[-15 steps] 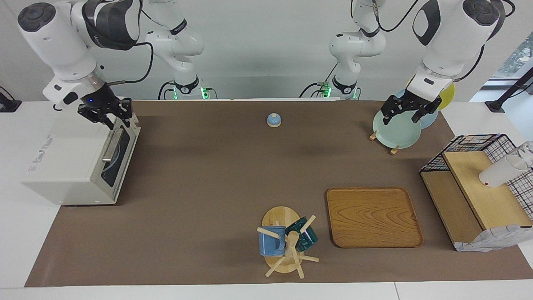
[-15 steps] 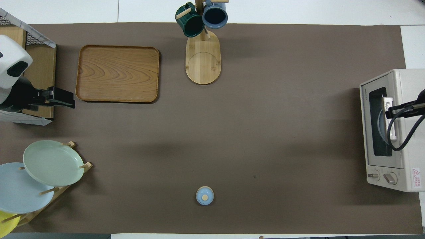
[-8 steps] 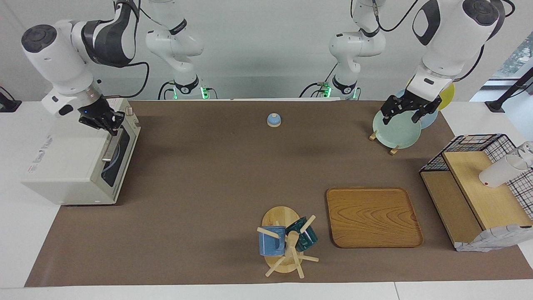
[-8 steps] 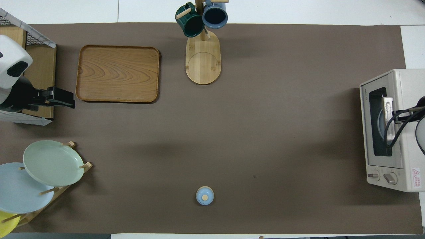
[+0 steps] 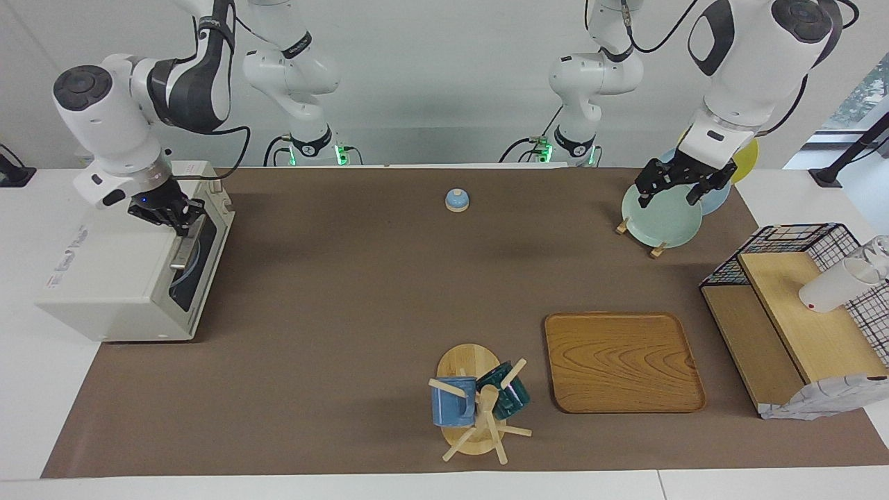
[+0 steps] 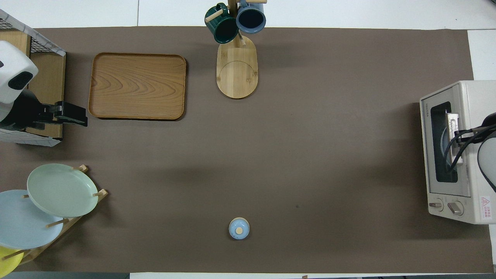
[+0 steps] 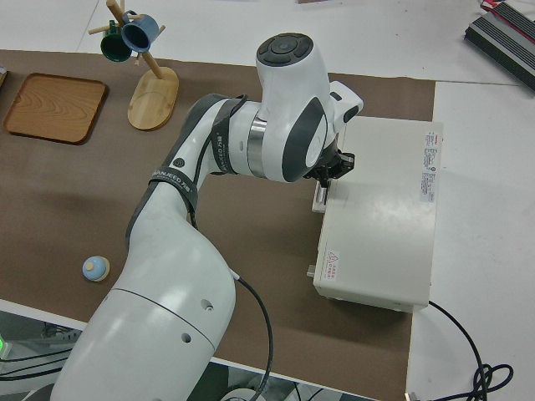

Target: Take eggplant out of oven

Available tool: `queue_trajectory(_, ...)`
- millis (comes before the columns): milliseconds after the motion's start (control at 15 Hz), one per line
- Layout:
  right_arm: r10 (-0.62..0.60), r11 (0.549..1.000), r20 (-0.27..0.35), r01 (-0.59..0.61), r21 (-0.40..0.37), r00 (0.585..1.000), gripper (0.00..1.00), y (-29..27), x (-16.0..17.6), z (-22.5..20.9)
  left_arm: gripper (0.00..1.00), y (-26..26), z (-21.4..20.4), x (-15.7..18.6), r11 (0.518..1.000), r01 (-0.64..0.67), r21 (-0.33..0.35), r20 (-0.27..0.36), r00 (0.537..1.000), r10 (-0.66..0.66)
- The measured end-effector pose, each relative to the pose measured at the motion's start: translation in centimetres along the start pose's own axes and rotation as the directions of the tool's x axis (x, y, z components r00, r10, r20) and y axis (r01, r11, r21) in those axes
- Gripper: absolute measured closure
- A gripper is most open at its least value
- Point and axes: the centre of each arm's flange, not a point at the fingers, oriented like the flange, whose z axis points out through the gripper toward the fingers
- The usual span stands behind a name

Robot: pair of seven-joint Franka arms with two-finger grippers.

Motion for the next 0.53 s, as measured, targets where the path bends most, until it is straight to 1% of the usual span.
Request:
queue_trajectory(400, -0.007, 1.000, -0.008, 0.007, -0.002, 1.000, 0.99, -0.4, -0.1, 0.3, 0.00, 0.0, 0.0, 0.0, 1.000, 0.000, 0.000, 0.000, 1.000, 0.000)
queue_trajectory(533, -0.032, 0.999, -0.018, 0.032, -0.005, 0.999, 0.99, -1.7, -0.1, 0.4, 0.00, 0.0, 0.0, 0.0, 1.000, 0.000, 0.000, 0.000, 1.000, 0.000)
